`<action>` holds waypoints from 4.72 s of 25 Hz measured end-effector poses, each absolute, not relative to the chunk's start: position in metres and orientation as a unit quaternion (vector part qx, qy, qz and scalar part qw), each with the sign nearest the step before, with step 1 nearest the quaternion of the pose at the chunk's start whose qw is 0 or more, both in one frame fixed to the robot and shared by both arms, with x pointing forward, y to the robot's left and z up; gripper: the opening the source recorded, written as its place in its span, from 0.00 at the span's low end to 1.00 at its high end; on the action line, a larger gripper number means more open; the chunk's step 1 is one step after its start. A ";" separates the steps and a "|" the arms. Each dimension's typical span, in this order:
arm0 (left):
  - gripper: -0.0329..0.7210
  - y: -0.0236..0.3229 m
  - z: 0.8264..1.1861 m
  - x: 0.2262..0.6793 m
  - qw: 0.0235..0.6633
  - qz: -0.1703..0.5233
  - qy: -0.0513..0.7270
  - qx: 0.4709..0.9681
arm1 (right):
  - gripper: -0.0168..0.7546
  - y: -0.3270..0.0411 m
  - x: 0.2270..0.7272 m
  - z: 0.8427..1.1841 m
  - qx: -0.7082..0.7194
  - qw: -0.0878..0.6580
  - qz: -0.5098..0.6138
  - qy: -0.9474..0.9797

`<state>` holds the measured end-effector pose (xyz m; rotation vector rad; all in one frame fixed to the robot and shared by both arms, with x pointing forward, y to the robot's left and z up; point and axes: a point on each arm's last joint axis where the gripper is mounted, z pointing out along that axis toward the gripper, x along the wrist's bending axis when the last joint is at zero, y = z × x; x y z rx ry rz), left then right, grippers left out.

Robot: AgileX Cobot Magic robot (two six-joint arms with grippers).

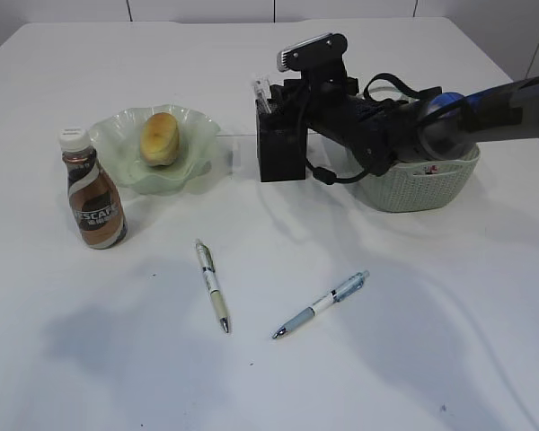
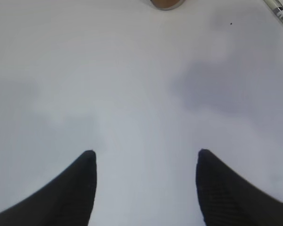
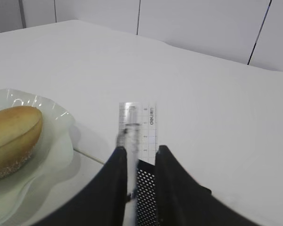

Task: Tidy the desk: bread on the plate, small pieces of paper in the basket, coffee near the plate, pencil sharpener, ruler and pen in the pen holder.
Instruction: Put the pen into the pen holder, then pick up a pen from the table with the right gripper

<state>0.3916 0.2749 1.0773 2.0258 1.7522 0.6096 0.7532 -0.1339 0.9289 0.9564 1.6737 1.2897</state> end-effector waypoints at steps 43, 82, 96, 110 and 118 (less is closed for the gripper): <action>0.66 0.276 1.076 0.389 0.183 0.207 0.630 0.726 | 0.34 -0.177 0.611 1.102 0.627 0.077 0.203 0.748; 0.66 0.278 1.066 0.370 0.102 0.127 0.658 0.735 | 0.51 -0.196 0.499 1.120 0.738 -0.047 0.193 0.644; 0.66 0.279 1.066 0.369 0.092 0.127 0.658 0.736 | 0.57 -0.183 0.532 1.070 0.828 -0.103 0.114 0.540; 0.66 0.280 1.066 0.369 0.086 0.132 0.657 0.738 | 0.57 -0.150 0.561 0.999 0.868 -0.063 0.057 0.489; 0.66 0.280 1.066 0.369 0.085 0.132 0.657 0.738 | 0.57 -0.141 0.584 0.967 0.887 -0.056 0.097 0.448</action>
